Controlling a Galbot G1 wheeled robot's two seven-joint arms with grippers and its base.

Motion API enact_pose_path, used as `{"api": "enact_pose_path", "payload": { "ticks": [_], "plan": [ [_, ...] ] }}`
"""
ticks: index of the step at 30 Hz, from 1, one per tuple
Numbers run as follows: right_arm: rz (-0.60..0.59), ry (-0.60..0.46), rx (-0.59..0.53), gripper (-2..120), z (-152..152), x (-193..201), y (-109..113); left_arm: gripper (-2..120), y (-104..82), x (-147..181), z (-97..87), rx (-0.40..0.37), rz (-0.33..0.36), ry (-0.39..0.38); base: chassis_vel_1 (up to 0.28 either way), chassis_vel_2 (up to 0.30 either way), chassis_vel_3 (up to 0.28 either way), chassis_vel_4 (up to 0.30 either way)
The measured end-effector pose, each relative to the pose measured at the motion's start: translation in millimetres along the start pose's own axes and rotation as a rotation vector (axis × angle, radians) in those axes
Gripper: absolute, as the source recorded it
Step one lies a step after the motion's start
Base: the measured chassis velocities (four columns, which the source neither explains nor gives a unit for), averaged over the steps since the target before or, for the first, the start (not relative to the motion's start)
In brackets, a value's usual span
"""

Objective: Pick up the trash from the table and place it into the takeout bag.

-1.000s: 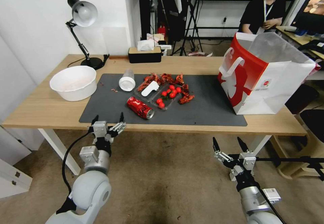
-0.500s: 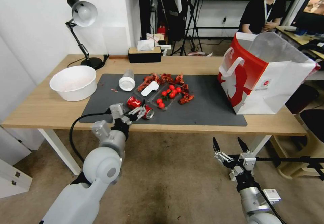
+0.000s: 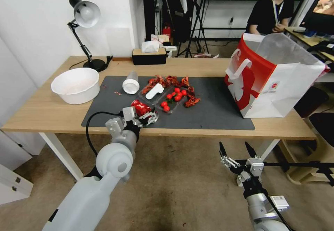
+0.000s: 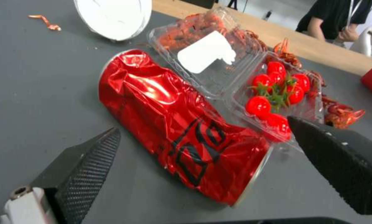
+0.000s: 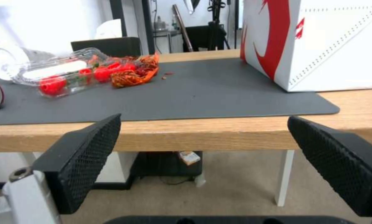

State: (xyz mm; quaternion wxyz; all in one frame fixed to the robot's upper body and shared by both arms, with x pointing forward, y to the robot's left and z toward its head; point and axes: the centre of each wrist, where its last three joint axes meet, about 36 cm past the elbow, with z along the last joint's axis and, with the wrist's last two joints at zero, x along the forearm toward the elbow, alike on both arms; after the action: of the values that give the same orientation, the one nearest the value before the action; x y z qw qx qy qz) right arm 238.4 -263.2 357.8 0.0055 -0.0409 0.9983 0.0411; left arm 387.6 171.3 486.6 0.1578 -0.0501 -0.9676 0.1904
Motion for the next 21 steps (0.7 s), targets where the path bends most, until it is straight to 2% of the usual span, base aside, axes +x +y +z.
{"api": "enact_pose_path", "payload": {
  "ticks": [14, 21],
  "plan": [
    [0.005, -0.001, 0.004, 100, -0.9, 1.5, -0.1, 100, -6.4, -14.6, 8.0, -0.018, -0.02, 0.056, 0.0, 0.0, 0.0, 0.0],
    [0.012, -0.002, 0.015, 100, -1.6, 3.6, -2.4, 100, -14.8, -25.7, 4.8, -0.019, -0.037, 0.084, 0.0, 0.0, 0.0, 0.0]
  ]
}}
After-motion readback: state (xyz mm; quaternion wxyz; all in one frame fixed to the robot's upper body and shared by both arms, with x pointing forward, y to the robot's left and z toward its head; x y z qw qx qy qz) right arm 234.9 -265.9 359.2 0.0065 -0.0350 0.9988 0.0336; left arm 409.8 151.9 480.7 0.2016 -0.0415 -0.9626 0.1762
